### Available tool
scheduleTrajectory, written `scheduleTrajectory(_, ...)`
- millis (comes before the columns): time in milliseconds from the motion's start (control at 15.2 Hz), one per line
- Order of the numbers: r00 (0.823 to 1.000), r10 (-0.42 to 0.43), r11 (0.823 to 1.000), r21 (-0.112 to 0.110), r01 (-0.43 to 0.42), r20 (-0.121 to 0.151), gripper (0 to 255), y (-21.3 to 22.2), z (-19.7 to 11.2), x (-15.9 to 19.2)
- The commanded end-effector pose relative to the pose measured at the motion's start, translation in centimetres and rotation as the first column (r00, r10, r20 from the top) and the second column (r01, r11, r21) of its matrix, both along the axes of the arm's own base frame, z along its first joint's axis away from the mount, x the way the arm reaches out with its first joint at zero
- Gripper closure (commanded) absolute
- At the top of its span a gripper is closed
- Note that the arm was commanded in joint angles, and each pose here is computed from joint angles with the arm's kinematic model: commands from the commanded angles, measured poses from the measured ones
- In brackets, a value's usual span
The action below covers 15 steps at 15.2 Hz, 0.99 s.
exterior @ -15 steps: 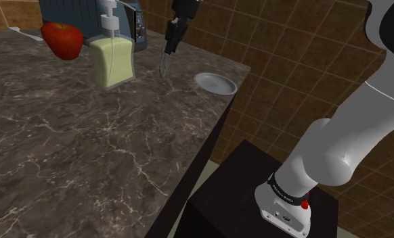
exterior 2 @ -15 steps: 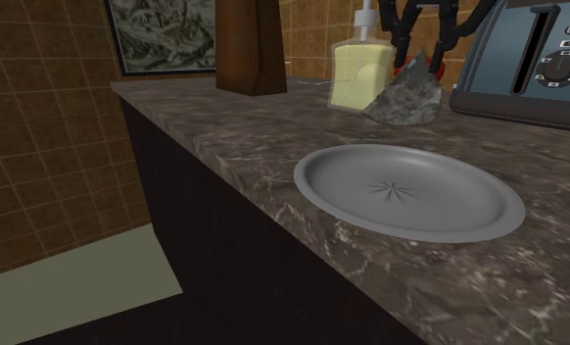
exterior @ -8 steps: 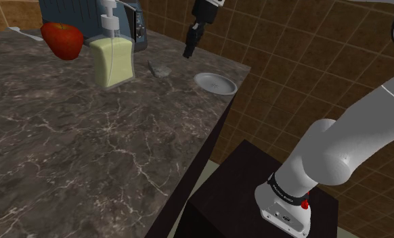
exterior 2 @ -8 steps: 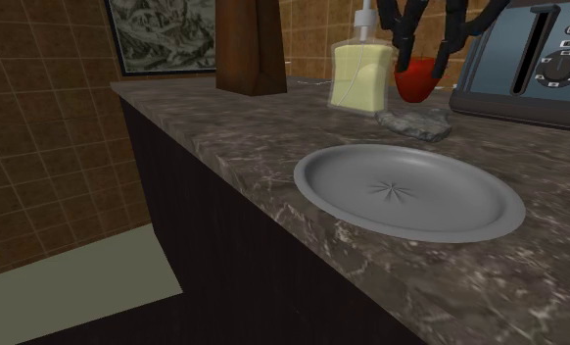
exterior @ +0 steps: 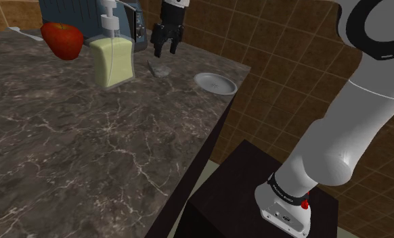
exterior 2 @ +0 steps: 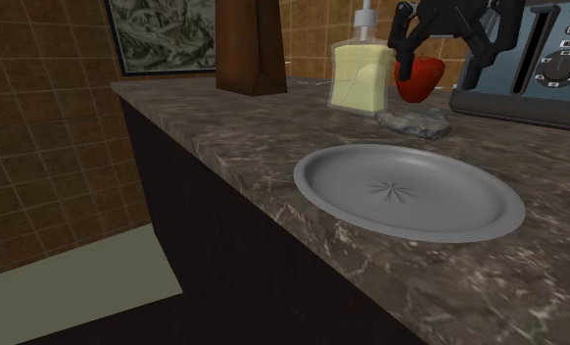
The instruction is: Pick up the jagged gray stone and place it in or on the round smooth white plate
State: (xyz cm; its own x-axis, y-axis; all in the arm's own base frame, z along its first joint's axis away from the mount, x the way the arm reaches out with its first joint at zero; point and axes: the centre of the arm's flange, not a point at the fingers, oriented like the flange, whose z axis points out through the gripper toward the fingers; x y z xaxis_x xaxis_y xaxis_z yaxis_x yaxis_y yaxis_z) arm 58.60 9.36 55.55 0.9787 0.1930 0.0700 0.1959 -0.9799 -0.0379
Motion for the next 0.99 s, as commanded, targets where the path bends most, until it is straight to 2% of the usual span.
scheduleTrajectory(0,0.997,-0.079,0.996,-0.030,0.078,-0.022,0,1.5,-1.1,2.5)
scheduleTrajectory(66,0.993,-0.115,0.993,-0.045,0.113,-0.033,0,2.0,-1.7,3.9)
scheduleTrajectory(132,0.991,-0.126,0.991,-0.050,0.124,-0.036,0,2.2,-1.9,4.3)
scheduleTrajectory(594,0.991,-0.126,0.991,-0.050,0.124,-0.036,0,2.2,-5.9,4.4)
scheduleTrajectory(924,0.991,-0.126,0.991,-0.050,0.124,-0.036,0,2.2,-5.9,4.4)
